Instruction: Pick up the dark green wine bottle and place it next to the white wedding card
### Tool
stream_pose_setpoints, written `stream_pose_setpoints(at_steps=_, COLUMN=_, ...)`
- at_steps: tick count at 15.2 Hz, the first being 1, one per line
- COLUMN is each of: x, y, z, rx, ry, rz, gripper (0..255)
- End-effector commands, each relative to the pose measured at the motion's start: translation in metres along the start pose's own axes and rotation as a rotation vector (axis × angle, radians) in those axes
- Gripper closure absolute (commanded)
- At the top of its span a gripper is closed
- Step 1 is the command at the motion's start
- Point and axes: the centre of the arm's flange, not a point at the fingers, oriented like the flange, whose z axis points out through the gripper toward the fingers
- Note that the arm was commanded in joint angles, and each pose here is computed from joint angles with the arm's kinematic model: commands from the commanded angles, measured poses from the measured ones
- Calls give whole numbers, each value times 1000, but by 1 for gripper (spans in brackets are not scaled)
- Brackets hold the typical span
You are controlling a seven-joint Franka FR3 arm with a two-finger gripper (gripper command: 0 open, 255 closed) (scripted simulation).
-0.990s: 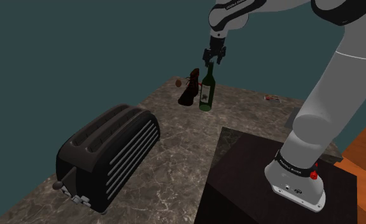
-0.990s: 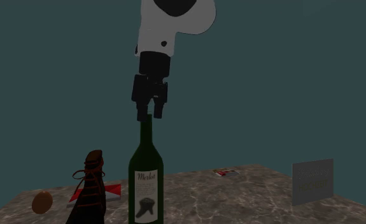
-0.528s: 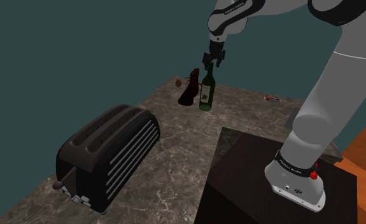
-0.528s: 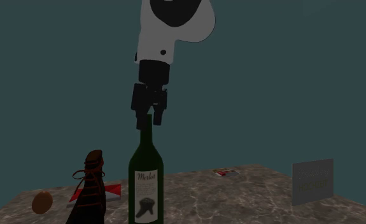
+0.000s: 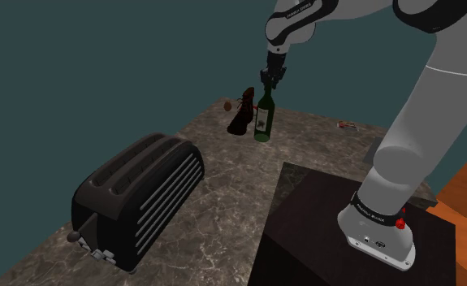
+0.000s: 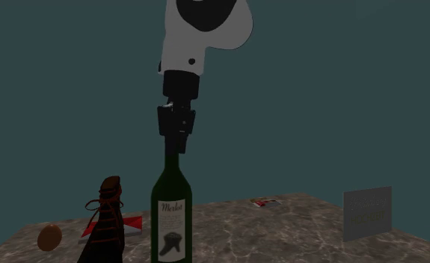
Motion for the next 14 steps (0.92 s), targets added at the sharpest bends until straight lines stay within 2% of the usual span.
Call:
stream_pose_setpoints(at_steps=1, x=0, y=0, z=0, rx=0, ry=0, rz=0, gripper=255)
stream_pose_setpoints(at_steps=5, x=0, y=0, z=0, rx=0, ry=0, rz=0, gripper=255)
stream_pose_setpoints(at_steps=14, x=5, y=2, z=-47, rx=0, ry=0, rz=0, gripper=255)
